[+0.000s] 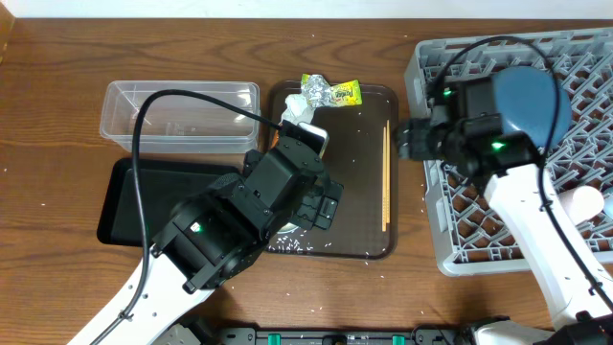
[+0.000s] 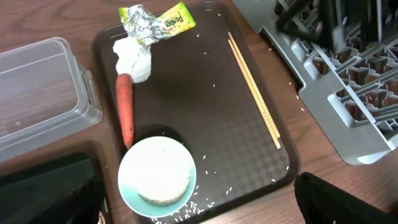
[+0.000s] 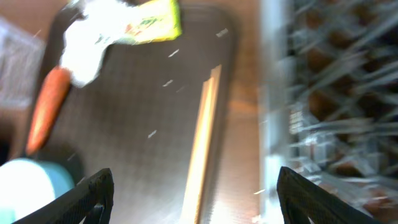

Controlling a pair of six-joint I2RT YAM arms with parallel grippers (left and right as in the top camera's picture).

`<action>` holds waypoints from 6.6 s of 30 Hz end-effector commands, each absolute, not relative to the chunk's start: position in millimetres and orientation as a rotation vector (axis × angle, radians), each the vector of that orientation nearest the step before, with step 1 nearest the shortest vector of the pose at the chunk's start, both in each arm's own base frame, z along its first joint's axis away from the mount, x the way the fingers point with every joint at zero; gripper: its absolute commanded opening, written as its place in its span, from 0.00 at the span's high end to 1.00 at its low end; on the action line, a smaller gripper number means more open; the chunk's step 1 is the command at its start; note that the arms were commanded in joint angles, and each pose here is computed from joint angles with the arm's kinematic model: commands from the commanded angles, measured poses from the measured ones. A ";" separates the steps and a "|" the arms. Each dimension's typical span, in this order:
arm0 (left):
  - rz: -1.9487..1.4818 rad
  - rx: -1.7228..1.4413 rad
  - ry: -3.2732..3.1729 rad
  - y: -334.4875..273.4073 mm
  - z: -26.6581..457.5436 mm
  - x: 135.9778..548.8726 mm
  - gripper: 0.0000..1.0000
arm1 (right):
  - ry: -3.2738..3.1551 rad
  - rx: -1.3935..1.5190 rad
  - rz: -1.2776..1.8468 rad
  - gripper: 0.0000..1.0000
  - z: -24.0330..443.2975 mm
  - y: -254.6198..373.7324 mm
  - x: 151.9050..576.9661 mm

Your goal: Sort waste into correct bins and load items into the dishwasher rack

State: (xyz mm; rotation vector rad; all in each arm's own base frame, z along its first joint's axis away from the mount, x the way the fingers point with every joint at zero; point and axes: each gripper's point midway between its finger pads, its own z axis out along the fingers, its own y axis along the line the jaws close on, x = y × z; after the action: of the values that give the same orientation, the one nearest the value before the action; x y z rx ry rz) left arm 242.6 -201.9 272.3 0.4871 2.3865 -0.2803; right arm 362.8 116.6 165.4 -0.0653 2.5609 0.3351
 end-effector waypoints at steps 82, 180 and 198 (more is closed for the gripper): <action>-0.121 0.623 2.097 -232.2 37.8 537.7 0.76 | 2.604 0.272 0.246 0.26 206.8 74.0 284.5; -0.118 0.826 2.430 -279.7 6.2 423.6 0.44 | 2.679 0.250 0.248 0.25 192.7 81.2 279.0; 0.054 0.579 2.368 -190.2 191.5 385.6 0.94 | 2.676 0.235 0.245 0.24 193.1 81.3 279.8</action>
State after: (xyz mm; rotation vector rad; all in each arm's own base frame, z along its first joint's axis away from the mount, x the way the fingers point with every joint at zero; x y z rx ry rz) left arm 374.3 -227.9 159.4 0.7228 2.4082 -0.0826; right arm 279.3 77.4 192.1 0.2525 2.6772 0.2399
